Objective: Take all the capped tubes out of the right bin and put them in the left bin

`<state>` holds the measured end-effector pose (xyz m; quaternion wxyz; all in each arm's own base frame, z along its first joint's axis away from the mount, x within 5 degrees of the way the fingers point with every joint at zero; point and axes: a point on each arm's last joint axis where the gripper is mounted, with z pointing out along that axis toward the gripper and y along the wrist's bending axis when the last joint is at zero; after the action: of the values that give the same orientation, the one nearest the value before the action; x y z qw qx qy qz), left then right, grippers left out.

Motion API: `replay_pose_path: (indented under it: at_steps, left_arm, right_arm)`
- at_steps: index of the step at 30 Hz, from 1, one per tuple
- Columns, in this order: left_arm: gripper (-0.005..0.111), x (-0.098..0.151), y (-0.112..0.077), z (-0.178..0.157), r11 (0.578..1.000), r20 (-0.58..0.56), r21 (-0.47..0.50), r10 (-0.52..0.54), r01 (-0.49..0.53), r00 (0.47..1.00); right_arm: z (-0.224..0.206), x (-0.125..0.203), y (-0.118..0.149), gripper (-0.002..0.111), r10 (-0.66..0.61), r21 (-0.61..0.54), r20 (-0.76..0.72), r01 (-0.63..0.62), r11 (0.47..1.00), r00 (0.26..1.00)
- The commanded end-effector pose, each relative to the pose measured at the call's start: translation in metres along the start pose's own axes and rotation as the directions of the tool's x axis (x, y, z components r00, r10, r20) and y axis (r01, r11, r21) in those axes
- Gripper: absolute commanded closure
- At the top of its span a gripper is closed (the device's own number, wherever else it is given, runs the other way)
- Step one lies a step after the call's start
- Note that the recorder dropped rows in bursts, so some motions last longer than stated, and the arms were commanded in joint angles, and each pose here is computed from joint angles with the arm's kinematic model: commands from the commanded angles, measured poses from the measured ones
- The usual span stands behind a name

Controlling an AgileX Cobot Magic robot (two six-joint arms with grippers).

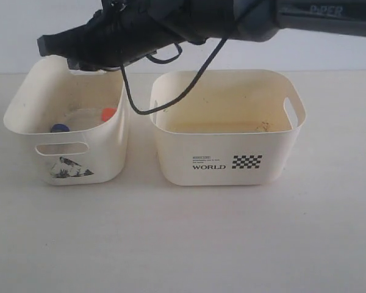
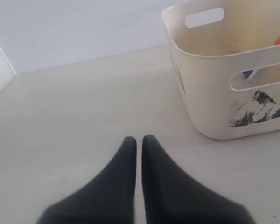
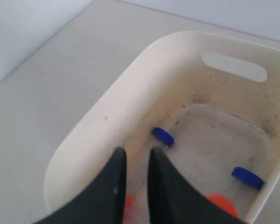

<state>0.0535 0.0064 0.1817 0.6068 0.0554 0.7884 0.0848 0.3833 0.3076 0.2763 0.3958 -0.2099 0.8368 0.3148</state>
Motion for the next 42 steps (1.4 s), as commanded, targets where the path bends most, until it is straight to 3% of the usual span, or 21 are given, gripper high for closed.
replay_pose_path:
  at_steps: [1, 6, 10, 18, 22, 36, 39, 42]
  left_arm:
    - [0.102, -0.002, 0.0, 0.0, 1.0, 0.008, -0.001, -0.009, 0.009, 1.0]
    - [0.102, -0.002, 0.0, 0.0, 1.0, 0.008, -0.001, -0.009, 0.009, 1.0]
    - [0.102, -0.002, 0.0, 0.0, 1.0, 0.008, -0.001, -0.009, 0.009, 1.0]
    - [0.102, -0.002, 0.0, 0.0, 1.0, 0.008, -0.001, -0.009, 0.009, 1.0]
    - [0.102, -0.002, 0.0, 0.0, 1.0, 0.008, -0.001, -0.009, 0.009, 1.0]
    - [0.102, -0.002, 0.0, 0.0, 1.0, 0.008, -0.001, -0.009, 0.009, 1.0]
    - [0.102, -0.002, 0.0, 0.0, 1.0, 0.008, -0.001, -0.009, 0.009, 1.0]
    - [0.102, -0.002, 0.0, 0.0, 1.0, 0.008, -0.001, -0.009, 0.009, 1.0]
  right_arm:
    - [-0.048, -0.019, 0.013, 0.108, -0.104, -0.033, -0.077, 0.101, 0.994, 0.992]
    - [-0.1, -0.017, 0.022, 0.109, -0.244, -0.035, -0.296, 0.245, 0.969, 0.924]
    - [-0.14, -0.016, 0.031, 0.109, -0.264, -0.025, -0.387, 0.276, 0.961, 0.883]
    - [-0.227, 0.01, 0.039, 0.109, -0.272, 0.099, -0.227, 0.3, 0.949, 0.935]
    - [-0.261, 0.027, 0.044, 0.109, -0.286, 0.105, -0.217, 0.313, 0.944, 0.933]
    - [-0.338, 0.021, 0.067, 0.109, -0.378, 0.131, 0.017, 0.373, 0.918, 0.926]
    - [-0.355, 0.019, 0.064, 0.109, -0.439, 0.218, 0.072, 0.415, 0.883, 0.896]
    - [-0.378, 0.027, 0.055, 0.109, -0.439, 0.317, 0.175, 0.372, 0.873, 0.881]
